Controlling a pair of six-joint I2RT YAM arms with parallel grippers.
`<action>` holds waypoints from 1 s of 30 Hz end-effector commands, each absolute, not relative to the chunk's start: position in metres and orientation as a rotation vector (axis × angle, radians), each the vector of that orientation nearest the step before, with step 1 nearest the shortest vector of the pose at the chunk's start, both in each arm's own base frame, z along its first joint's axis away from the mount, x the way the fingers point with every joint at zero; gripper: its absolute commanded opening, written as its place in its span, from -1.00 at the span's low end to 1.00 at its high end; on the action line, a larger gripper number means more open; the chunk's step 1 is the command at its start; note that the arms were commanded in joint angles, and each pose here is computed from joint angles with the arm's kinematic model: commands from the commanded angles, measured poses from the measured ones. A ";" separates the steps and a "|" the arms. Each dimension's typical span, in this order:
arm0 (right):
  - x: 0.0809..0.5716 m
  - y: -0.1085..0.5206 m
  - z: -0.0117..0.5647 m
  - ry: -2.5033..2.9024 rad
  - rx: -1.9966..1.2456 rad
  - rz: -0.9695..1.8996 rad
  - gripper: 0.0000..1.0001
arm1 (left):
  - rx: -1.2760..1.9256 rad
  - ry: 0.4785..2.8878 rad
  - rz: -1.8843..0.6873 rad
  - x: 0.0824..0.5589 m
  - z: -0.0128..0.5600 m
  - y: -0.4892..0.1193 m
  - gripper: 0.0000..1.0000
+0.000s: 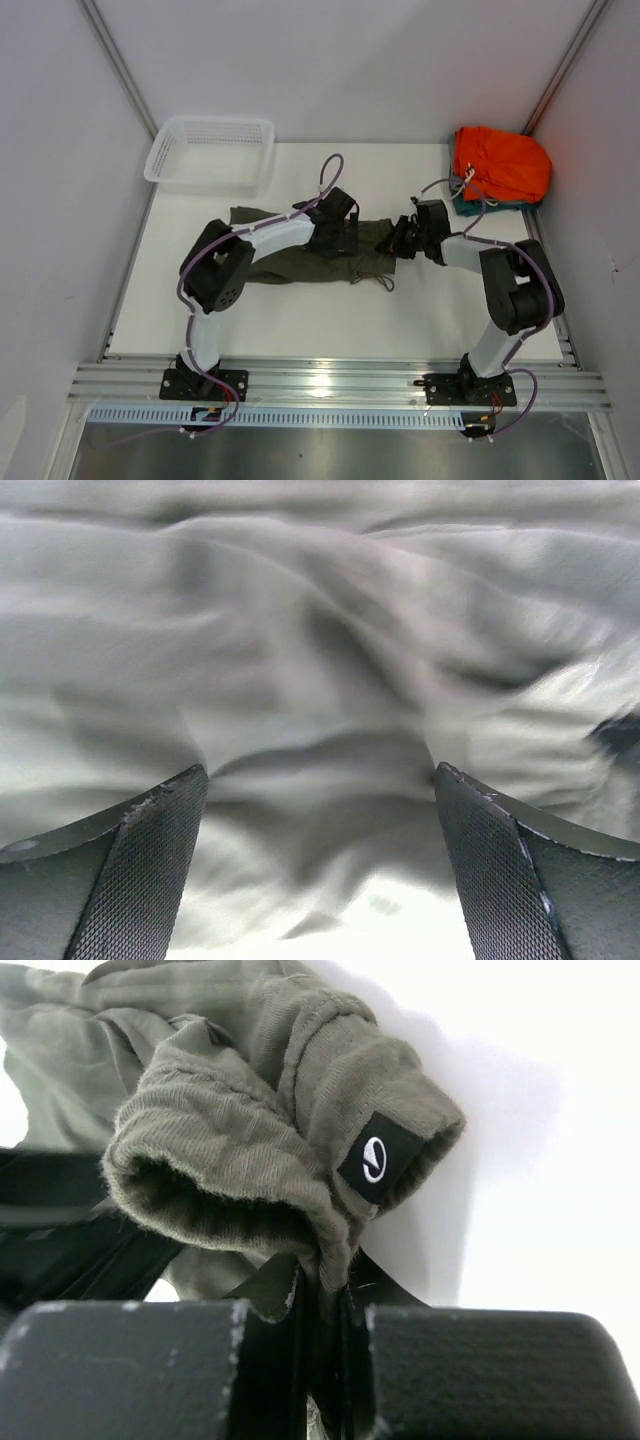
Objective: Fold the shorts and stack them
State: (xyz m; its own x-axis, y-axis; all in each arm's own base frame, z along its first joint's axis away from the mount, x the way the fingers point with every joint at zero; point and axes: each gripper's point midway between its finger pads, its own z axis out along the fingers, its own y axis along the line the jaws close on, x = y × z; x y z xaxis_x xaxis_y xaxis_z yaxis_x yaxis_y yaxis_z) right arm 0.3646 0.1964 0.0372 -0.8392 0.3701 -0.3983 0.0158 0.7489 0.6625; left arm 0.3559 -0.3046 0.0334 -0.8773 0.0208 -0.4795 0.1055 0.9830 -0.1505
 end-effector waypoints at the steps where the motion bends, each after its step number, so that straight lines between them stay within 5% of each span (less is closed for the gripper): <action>1: 0.349 0.142 0.042 2.582 0.293 0.563 -1.00 | 0.096 2.610 -0.337 0.346 0.081 -0.299 0.93; 6: 0.354 0.104 0.066 2.640 0.231 0.333 -1.00 | 0.071 2.543 -0.371 0.346 0.114 -0.283 0.94; 15: 0.363 0.069 0.121 2.631 0.168 0.125 -1.00 | -0.040 2.536 -0.388 0.330 0.071 -0.255 0.95; 30: 0.380 0.108 0.186 2.606 -0.008 0.073 -0.94 | -0.114 2.536 -0.407 0.329 0.038 -0.284 0.93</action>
